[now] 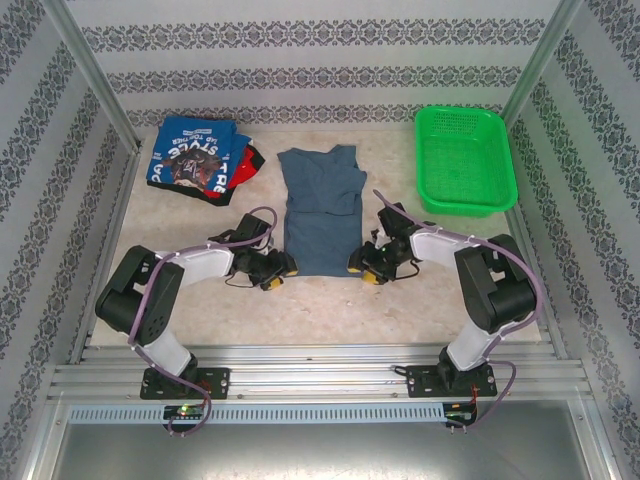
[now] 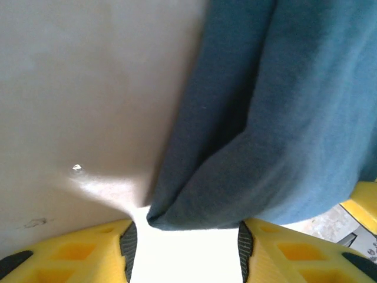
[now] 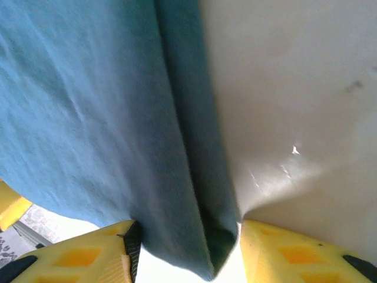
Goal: Fold and stack the t-shirts
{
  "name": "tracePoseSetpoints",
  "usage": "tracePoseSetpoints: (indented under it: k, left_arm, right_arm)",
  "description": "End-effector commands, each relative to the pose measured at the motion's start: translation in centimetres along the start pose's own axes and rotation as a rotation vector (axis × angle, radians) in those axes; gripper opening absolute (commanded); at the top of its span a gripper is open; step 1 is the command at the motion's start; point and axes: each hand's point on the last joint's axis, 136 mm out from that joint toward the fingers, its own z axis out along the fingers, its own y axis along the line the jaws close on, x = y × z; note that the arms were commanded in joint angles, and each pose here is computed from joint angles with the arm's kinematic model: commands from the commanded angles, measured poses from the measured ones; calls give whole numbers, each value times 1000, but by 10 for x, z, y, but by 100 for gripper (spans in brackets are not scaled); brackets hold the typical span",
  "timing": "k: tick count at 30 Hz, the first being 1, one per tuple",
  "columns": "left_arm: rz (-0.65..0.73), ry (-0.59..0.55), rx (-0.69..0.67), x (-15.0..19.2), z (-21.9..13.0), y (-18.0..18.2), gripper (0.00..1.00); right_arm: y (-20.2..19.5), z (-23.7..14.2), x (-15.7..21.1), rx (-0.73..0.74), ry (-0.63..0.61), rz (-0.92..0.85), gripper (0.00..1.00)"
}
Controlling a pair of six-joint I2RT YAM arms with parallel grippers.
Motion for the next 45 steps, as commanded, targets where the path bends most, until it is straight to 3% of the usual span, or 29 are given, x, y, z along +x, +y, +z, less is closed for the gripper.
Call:
tracePoseSetpoints:
  k: [1, 12, 17, 21, 27, 34, 38, 41, 45]
  left_arm:
    - [43, -92, 36, -23, 15, -19, 47]
    - [77, -122, 60, -47, 22, -52, 30]
    - [81, -112, 41, -44, 15, -52, 0]
    - [122, -120, 8, -29, -12, -47, 0]
    - [99, -123, 8, 13, -35, -18, 0]
    - [85, -101, 12, 74, -44, -5, 0]
    - [48, -125, 17, 99, -66, 0, 0]
    - [25, -165, 34, 103, -90, 0, 0]
    - [41, -190, 102, 98, -111, -29, 0]
  right_arm:
    - [14, 4, -8, -18, -18, -33, 45]
    - [19, 5, -18, -4, -15, -40, 23]
    - [22, 4, -17, -6, -4, -42, 11]
    - [21, -7, -7, 11, 6, -41, 0]
    - [16, -30, 26, 8, 10, -18, 0]
    - [9, -43, 101, 11, 53, 23, 0]
    - [7, -52, 133, 3, 53, 48, 0]
    - [13, -67, 136, -19, 14, 49, 0]
    - [30, -86, 118, -38, -16, 32, 0]
